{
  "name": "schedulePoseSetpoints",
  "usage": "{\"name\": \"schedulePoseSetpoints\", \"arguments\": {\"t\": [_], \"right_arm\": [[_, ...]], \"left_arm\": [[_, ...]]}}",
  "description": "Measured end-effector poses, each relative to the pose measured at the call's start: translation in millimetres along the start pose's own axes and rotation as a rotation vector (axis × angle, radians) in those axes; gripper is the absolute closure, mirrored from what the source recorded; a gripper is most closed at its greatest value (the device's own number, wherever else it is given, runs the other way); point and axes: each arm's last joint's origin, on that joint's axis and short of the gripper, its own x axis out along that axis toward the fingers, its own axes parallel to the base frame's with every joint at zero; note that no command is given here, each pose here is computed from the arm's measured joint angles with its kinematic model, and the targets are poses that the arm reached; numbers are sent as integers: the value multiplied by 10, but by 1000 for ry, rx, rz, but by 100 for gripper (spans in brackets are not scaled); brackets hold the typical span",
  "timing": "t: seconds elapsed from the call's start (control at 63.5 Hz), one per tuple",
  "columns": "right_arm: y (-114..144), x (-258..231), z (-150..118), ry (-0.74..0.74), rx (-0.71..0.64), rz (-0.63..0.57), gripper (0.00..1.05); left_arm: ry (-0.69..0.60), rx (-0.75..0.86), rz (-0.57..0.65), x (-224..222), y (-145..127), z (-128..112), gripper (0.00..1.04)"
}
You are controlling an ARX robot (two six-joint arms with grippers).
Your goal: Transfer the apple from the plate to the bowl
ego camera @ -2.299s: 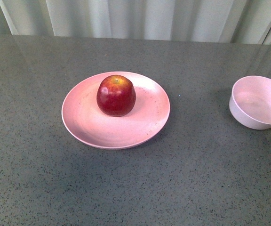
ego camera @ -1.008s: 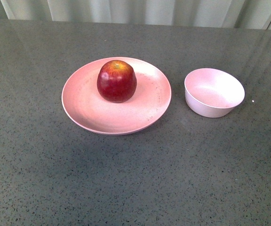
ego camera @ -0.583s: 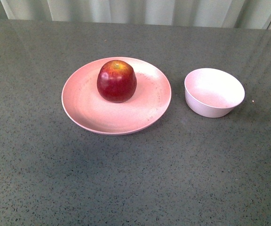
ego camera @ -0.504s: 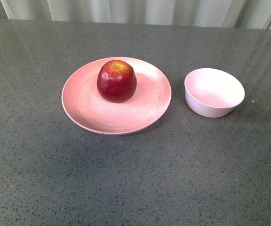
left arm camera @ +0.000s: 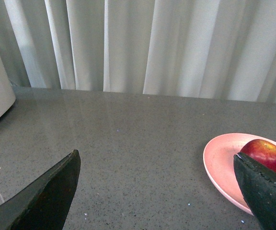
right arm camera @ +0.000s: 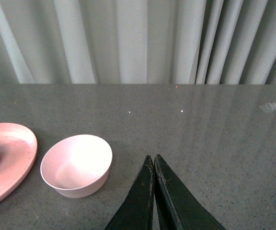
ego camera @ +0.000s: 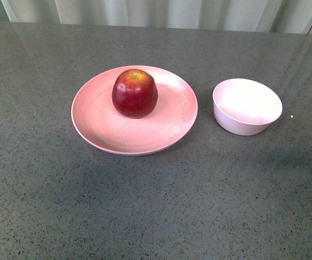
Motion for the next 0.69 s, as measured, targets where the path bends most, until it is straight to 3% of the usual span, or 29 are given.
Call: {"name": "schedulePoseSetpoints", "arguments": {"t": [0.693], "right_arm": [[0,-279,90,-32,0,0,103]], "left_arm": [[0,0,0,0,0,0,9]]}}
